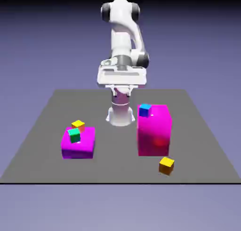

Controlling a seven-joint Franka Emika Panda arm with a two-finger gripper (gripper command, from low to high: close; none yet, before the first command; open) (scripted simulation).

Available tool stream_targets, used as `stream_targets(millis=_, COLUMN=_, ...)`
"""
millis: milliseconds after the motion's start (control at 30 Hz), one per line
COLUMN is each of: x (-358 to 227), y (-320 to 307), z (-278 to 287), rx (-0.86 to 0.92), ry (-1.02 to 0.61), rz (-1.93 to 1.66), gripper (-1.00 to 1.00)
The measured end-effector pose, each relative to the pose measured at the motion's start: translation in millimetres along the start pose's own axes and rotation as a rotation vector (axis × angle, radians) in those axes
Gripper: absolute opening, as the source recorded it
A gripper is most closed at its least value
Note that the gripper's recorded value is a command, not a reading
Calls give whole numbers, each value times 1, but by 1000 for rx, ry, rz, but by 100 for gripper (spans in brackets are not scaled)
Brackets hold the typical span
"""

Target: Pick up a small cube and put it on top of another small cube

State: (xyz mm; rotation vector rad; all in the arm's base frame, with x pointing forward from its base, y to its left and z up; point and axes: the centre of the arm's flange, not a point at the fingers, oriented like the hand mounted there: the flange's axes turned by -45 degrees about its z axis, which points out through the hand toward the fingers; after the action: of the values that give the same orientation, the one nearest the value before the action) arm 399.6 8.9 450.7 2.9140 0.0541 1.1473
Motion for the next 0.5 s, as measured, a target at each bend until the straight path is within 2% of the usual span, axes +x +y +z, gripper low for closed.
stream_targets(millis=500, x=-15, y=-66, z=165, rx=-27, ry=-587, rz=263, gripper=0)
